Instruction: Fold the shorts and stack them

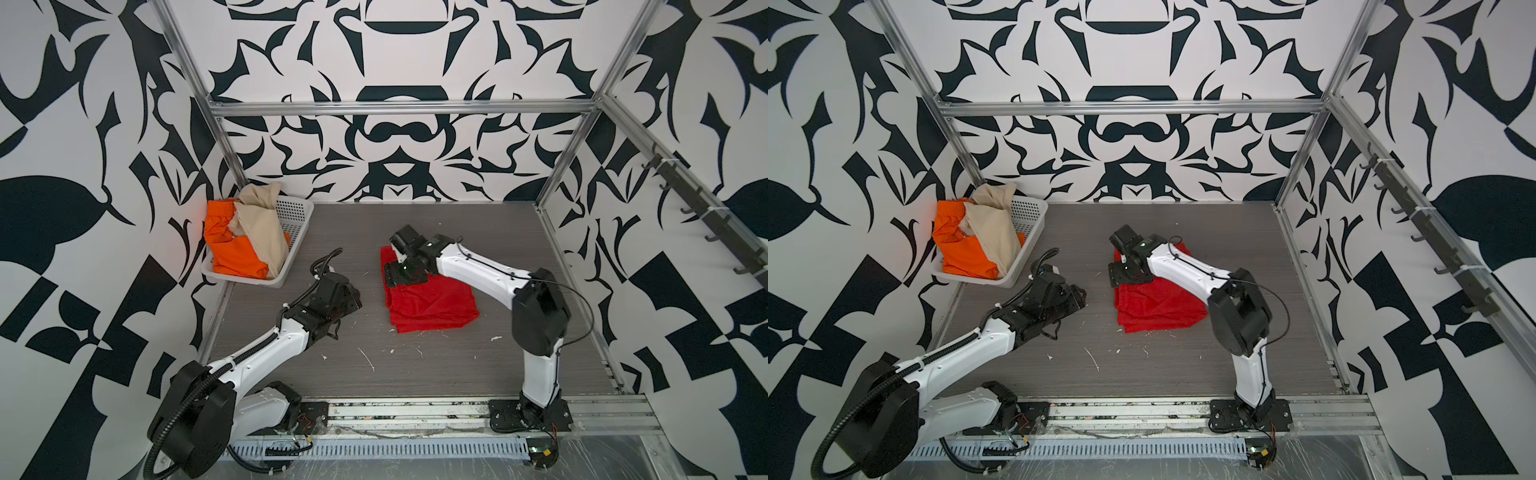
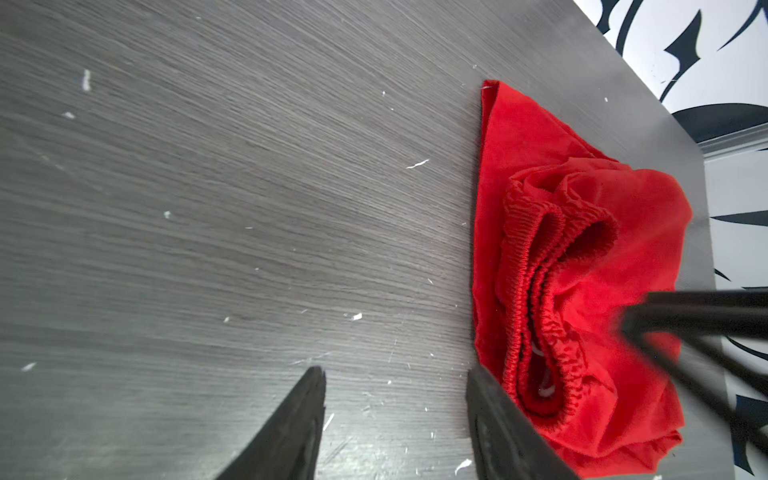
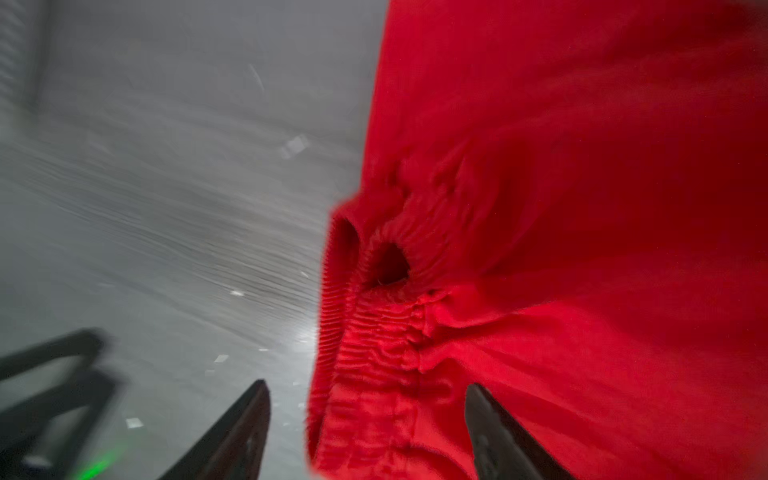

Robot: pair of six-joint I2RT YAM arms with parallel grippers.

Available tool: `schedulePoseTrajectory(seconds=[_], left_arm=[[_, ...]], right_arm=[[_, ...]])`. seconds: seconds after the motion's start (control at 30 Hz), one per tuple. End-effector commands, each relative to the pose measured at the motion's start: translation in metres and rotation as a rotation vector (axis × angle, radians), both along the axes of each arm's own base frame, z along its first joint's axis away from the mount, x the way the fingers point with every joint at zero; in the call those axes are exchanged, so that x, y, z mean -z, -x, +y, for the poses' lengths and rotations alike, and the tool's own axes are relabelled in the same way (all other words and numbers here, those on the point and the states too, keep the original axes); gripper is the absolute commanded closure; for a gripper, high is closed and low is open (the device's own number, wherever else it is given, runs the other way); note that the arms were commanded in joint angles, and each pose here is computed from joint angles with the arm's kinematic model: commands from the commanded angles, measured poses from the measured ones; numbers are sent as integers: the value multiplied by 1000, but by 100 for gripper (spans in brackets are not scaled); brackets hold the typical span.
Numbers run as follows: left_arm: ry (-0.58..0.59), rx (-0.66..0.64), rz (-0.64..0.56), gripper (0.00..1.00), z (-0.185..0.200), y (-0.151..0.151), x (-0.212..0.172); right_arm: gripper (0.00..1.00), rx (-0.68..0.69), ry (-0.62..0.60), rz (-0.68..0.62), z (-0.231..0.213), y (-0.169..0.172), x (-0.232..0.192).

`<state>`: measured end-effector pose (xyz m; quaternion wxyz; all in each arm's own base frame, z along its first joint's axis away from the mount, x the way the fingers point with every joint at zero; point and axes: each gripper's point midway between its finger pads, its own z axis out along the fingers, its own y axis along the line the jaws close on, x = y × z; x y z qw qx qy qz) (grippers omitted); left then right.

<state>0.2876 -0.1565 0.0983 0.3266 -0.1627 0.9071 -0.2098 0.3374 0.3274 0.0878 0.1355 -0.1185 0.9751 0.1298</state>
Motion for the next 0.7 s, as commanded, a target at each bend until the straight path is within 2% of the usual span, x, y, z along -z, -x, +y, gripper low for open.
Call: schedulePoseTrajectory(seconds=[0.0, 0.1, 0.23, 0.3, 0.43, 0.67], left_arm=[[-39, -26, 28, 42, 10, 5, 10], [-39, -27, 30, 43, 10, 5, 9], [-51, -32, 26, 43, 12, 3, 6], [-64, -19, 25, 43, 11, 3, 5], [-95, -17, 38, 43, 13, 2, 8], [-122, -1, 41, 43, 7, -10, 5]], right_arm=[[28, -4, 27, 12, -1, 0, 5], [35, -11, 37, 26, 4, -4, 25], [50, -20, 227, -16, -24, -17, 45], [57, -23, 276, -27, -41, -27, 51], [60, 22, 299, -30, -89, -53, 53], [62, 126, 285, -42, -197, -119, 56]])
